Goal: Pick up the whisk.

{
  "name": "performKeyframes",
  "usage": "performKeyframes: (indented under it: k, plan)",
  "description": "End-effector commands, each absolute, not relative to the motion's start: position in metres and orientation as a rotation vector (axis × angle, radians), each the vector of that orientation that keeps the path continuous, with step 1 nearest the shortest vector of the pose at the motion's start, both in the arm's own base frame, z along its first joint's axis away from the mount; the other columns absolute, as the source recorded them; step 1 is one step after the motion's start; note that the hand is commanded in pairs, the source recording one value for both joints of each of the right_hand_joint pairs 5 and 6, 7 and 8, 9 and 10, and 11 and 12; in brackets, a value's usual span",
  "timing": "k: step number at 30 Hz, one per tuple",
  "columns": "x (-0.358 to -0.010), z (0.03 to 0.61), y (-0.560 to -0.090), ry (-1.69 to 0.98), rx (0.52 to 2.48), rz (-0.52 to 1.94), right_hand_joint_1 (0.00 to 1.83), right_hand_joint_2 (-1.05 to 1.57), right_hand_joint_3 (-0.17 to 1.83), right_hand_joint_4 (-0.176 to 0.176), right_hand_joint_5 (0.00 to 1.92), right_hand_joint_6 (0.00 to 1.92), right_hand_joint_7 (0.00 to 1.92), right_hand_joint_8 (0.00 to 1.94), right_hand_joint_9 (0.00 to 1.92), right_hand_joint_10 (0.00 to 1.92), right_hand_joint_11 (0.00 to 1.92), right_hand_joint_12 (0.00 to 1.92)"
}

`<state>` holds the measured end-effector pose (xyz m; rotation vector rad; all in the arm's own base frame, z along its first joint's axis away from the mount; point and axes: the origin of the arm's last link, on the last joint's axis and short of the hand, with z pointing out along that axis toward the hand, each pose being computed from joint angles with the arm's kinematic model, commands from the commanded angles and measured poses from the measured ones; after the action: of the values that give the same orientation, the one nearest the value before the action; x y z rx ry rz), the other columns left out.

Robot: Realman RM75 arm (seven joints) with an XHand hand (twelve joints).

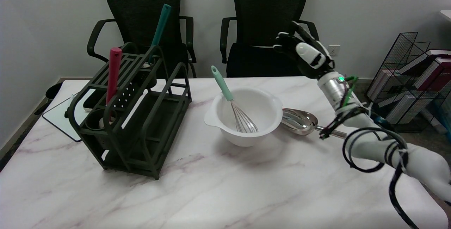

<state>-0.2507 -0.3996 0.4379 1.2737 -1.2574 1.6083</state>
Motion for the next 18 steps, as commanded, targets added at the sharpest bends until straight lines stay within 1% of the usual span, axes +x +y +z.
performKeyframes:
  k: [1, 7, 10, 11, 18]
  plan:
    - [-0.226, 0.387, -0.495, -1.343, 1.211, 1.335, 1.09, -0.23, 1.08, 0.000, 0.17, 0.17, 0.64, 0.64, 0.55, 0.55, 0.71, 0.71]
    - [-0.238, 0.367, -0.501, -1.391, 1.160, 1.297, 1.09, -0.23, 1.08, 0.000, 0.16, 0.16, 0.60, 0.60, 0.53, 0.53, 0.69, 0.69]
    - [-0.243, 0.354, -0.505, -1.409, 1.138, 1.281, 1.09, -0.23, 1.08, 0.000, 0.16, 0.16, 0.59, 0.59, 0.49, 0.49, 0.60, 0.60]
    - [-0.244, 0.351, -0.507, -1.414, 1.131, 1.279, 1.09, -0.22, 1.08, 0.000, 0.16, 0.16, 0.57, 0.57, 0.43, 0.43, 0.54, 0.54]
    - [-0.248, 0.319, -0.517, -1.438, 1.140, 1.246, 1.09, -0.18, 1.08, 0.000, 0.17, 0.17, 0.52, 0.52, 0.37, 0.37, 0.49, 0.49]
